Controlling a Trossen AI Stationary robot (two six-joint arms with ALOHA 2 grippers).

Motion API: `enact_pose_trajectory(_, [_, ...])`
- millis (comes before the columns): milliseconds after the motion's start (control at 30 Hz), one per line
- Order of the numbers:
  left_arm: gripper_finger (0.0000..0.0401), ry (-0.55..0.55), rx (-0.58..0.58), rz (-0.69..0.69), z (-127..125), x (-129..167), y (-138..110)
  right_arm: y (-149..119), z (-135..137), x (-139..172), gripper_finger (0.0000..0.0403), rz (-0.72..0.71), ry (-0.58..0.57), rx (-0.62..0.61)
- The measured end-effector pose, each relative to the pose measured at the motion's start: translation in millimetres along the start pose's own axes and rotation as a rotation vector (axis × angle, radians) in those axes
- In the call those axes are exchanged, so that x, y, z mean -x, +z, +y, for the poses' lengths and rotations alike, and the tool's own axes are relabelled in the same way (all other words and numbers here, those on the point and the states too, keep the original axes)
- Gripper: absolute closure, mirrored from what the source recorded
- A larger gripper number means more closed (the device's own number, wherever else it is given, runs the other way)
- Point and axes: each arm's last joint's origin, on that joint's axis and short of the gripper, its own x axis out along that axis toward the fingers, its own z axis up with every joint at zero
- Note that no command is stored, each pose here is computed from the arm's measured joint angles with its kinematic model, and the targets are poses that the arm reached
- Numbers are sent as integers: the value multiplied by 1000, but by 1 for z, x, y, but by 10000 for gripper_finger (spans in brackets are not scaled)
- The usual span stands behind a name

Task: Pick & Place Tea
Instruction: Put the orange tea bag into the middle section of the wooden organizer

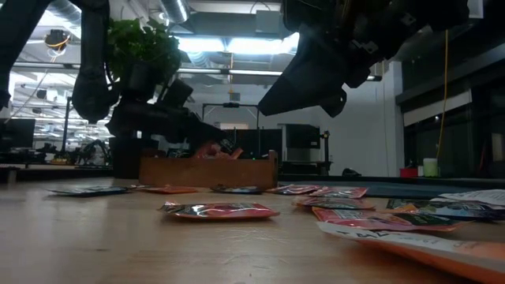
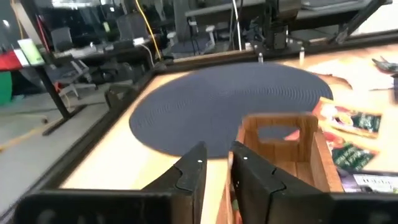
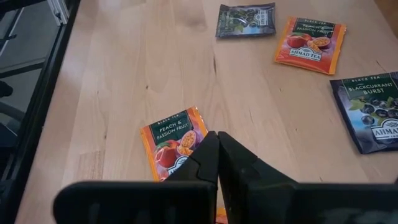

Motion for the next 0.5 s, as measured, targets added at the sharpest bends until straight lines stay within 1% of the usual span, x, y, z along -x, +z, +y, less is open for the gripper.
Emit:
enact_pose_trajectory(200, [326,18,-36,-87,2,1,12,0,0,0,393,3,1,0])
enact_pose_trajectory(433, [326,29,-20,-149,5,6,31,-1,0,0,393,8,-1,0])
enact_pose_trajectory(500, [326,23,12,-133,5,7,35,2,1,5,393,25,30,17])
